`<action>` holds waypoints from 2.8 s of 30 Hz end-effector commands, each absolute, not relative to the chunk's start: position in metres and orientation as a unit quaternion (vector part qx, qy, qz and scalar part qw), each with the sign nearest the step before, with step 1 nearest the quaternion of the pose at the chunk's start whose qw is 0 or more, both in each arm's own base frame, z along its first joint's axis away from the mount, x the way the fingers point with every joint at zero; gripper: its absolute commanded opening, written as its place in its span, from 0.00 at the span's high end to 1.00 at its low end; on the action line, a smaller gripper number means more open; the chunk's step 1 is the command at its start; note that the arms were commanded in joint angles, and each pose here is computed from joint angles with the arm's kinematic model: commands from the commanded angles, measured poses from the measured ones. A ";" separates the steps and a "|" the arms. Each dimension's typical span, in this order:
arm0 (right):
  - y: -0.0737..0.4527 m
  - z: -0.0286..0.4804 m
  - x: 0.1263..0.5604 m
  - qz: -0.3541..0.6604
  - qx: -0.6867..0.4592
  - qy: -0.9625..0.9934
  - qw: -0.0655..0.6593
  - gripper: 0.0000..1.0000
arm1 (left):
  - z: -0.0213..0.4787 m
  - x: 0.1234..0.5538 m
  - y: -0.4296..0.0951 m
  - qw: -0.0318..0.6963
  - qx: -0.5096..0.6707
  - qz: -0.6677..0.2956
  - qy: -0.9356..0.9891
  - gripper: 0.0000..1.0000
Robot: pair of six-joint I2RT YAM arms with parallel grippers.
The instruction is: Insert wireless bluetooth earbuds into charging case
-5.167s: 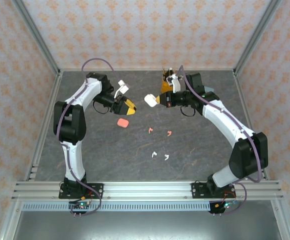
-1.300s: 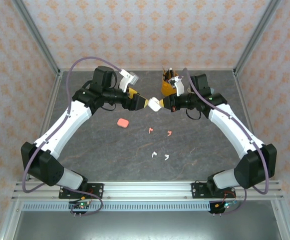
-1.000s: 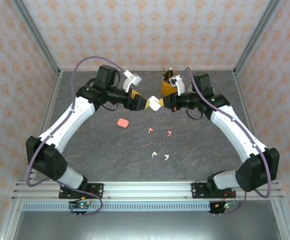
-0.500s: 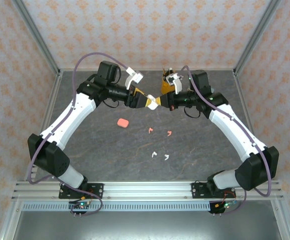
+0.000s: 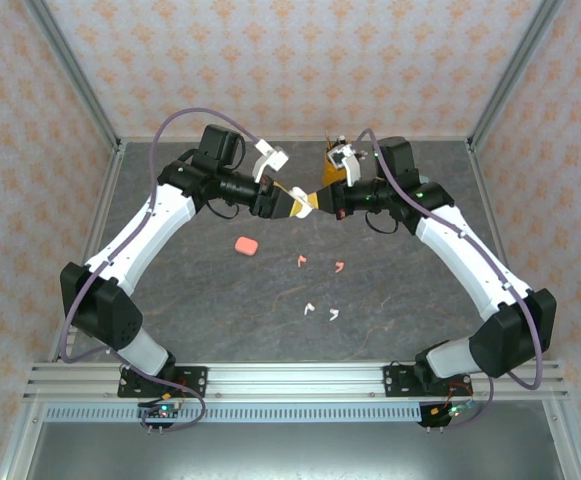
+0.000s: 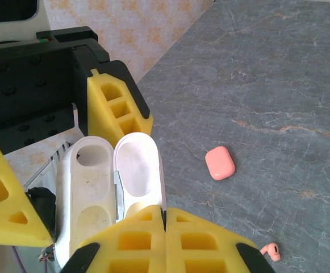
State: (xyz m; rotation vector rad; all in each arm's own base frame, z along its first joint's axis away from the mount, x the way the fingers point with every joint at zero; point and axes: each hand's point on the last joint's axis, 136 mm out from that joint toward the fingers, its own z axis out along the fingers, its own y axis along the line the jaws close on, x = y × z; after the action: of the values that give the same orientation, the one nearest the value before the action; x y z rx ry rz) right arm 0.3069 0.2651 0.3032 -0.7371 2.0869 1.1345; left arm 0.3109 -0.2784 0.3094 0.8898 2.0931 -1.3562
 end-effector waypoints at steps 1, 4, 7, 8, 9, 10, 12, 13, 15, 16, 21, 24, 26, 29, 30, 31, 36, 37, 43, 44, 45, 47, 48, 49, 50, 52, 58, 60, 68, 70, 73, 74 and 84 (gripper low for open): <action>0.272 0.316 0.309 0.433 -0.297 0.781 0.338 1.00 | 0.320 0.301 -0.281 0.239 0.344 -0.514 0.749 0.48; 0.274 0.316 0.310 0.433 -0.299 0.780 0.339 1.00 | 0.320 0.300 -0.281 0.238 0.346 -0.515 0.747 0.49; 0.274 0.315 0.310 0.433 -0.298 0.781 0.338 1.00 | 0.320 0.300 -0.281 0.238 0.347 -0.515 0.747 0.49; 0.275 0.315 0.310 0.433 -0.298 0.781 0.337 1.00 | 0.320 0.300 -0.282 0.237 0.347 -0.516 0.746 0.50; 0.275 0.315 0.309 0.432 -0.299 0.781 0.338 1.00 | 0.320 0.300 -0.282 0.238 0.347 -0.516 0.746 0.50; 0.275 0.315 0.309 0.432 -0.300 0.781 0.337 1.00 | 0.319 0.301 -0.282 0.238 0.347 -0.515 0.747 0.49; 0.275 0.316 0.309 0.431 -0.300 0.781 0.339 1.00 | 0.320 0.303 -0.282 0.241 0.346 -0.513 0.748 0.46; 0.274 0.315 0.309 0.429 -0.300 0.782 0.339 1.00 | 0.320 0.303 -0.282 0.242 0.346 -0.512 0.748 0.45; 0.274 0.316 0.308 0.427 -0.302 0.782 0.340 1.00 | 0.321 0.304 -0.282 0.245 0.345 -0.511 0.748 0.43; 0.273 0.316 0.308 0.425 -0.302 0.782 0.342 1.00 | 0.322 0.305 -0.282 0.247 0.346 -0.510 0.748 0.42; 0.272 0.316 0.307 0.414 -0.307 0.784 0.346 1.00 | 0.323 0.306 -0.283 0.249 0.346 -0.509 0.748 0.42; 0.273 0.316 0.305 0.410 -0.312 0.783 0.349 1.00 | 0.322 0.307 -0.283 0.248 0.345 -0.509 0.749 0.42; 0.273 0.316 0.305 0.406 -0.315 0.783 0.351 1.00 | 0.321 0.308 -0.283 0.248 0.344 -0.508 0.749 0.42; 0.273 0.315 0.304 0.395 -0.319 0.785 0.355 1.00 | 0.321 0.308 -0.283 0.248 0.344 -0.508 0.750 0.43; 0.273 0.314 0.304 0.391 -0.321 0.785 0.357 1.00 | 0.322 0.308 -0.283 0.249 0.345 -0.508 0.750 0.43; 0.273 0.314 0.304 0.389 -0.322 0.785 0.358 1.00 | 0.321 0.309 -0.283 0.248 0.345 -0.508 0.750 0.45; 0.271 0.318 0.302 0.380 -0.324 0.784 0.368 1.00 | 0.321 0.310 -0.283 0.248 0.344 -0.506 0.751 0.46; 0.270 0.319 0.302 0.379 -0.324 0.783 0.371 1.00 | 0.321 0.310 -0.283 0.248 0.344 -0.506 0.751 0.46; 0.265 0.329 0.299 0.371 -0.325 0.777 0.391 1.00 | 0.320 0.312 -0.284 0.248 0.343 -0.506 0.752 0.45; 0.264 0.330 0.298 0.371 -0.325 0.776 0.392 1.00 | 0.320 0.312 -0.284 0.249 0.343 -0.506 0.752 0.45; 0.264 0.331 0.298 0.371 -0.325 0.776 0.394 1.00 | 0.321 0.312 -0.284 0.249 0.343 -0.506 0.751 0.46; 0.264 0.333 0.297 0.372 -0.325 0.775 0.395 1.00 | 0.320 0.312 -0.284 0.248 0.342 -0.506 0.752 0.47; 0.264 0.332 0.298 0.371 -0.325 0.776 0.393 1.00 | 0.320 0.311 -0.284 0.248 0.343 -0.507 0.751 0.48; 0.264 0.332 0.298 0.371 -0.324 0.777 0.392 1.00 | 0.320 0.311 -0.284 0.248 0.342 -0.507 0.751 0.49; 0.264 0.331 0.298 0.370 -0.324 0.777 0.392 1.00 | 0.320 0.311 -0.284 0.248 0.342 -0.507 0.751 0.50; 0.264 0.331 0.298 0.370 -0.324 0.778 0.391 1.00 | 0.320 0.311 -0.284 0.248 0.343 -0.508 0.750 0.52; 0.264 0.328 0.302 0.366 -0.321 0.781 0.392 1.00 | 0.322 0.307 -0.284 0.246 0.348 -0.515 0.744 0.55; 0.263 0.327 0.304 0.362 -0.318 0.783 0.394 1.00 | 0.324 0.304 -0.284 0.245 0.352 -0.518 0.740 0.54; 0.265 0.324 0.310 0.360 -0.314 0.787 0.391 1.00 | 0.324 0.296 -0.284 0.236 0.365 -0.525 0.732 0.55; 0.265 0.324 0.311 0.360 -0.313 0.787 0.392 1.00 | 0.323 0.295 -0.284 0.235 0.366 -0.526 0.731 0.56; 0.266 0.323 0.312 0.360 -0.311 0.788 0.391 1.00 | 0.323 0.295 -0.284 0.235 0.367 -0.526 0.730 0.58; 0.266 0.324 0.311 0.361 -0.312 0.787 0.391 1.00 | 0.323 0.295 -0.284 0.234 0.367 -0.526 0.731 0.58; 0.266 0.330 0.312 0.366 -0.306 0.784 0.397 1.00 | 0.319 0.296 -0.284 0.233 0.367 -0.524 0.733 0.74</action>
State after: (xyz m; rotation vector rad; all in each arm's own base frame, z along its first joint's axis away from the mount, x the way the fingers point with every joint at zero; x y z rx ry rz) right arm 0.3070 0.2635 0.3091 -0.7838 2.0491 0.9397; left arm 0.3019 -0.2810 0.3089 0.9726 2.0530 -1.4042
